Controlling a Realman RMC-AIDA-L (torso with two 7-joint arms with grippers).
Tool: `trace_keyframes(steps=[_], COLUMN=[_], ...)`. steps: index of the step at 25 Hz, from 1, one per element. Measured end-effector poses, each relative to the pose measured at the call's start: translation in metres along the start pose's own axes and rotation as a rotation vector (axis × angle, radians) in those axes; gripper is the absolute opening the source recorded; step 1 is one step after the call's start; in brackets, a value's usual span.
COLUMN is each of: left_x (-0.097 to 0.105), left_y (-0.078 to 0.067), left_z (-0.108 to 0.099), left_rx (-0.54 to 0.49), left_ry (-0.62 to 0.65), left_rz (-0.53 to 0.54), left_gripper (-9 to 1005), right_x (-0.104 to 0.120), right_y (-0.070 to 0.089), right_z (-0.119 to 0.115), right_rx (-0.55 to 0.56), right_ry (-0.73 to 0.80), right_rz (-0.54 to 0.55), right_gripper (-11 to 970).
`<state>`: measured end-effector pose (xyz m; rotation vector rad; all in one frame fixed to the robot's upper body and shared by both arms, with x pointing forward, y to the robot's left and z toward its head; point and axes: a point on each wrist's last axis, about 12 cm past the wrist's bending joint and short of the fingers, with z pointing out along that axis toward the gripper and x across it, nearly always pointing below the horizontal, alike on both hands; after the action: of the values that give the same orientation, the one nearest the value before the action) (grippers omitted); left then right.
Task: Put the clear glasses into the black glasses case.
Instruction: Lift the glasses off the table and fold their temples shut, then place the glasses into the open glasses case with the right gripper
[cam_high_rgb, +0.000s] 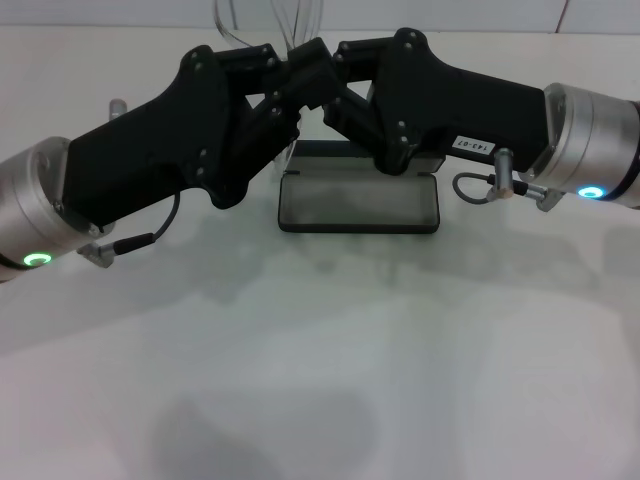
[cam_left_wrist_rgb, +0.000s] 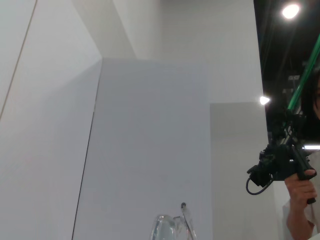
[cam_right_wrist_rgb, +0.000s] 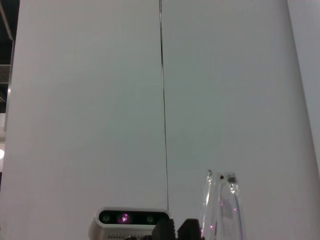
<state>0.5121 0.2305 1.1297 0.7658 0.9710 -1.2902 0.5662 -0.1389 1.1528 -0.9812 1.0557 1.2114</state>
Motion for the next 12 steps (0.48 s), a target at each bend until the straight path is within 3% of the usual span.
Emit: trace_keyframes(steps=[12], left_x=[-0.0001], left_y=[-0.0025], left_z=[-0.0049], left_rx=[-0.001], left_ry=[0.006], left_rz=[-0.006], left_gripper=[112], right_x=[0.0018], right_y=[0.0001], right_z=[-0.0053], right_rx=[0.023], right_ry=[0.0], right_rz=[0.005], right_gripper=[63])
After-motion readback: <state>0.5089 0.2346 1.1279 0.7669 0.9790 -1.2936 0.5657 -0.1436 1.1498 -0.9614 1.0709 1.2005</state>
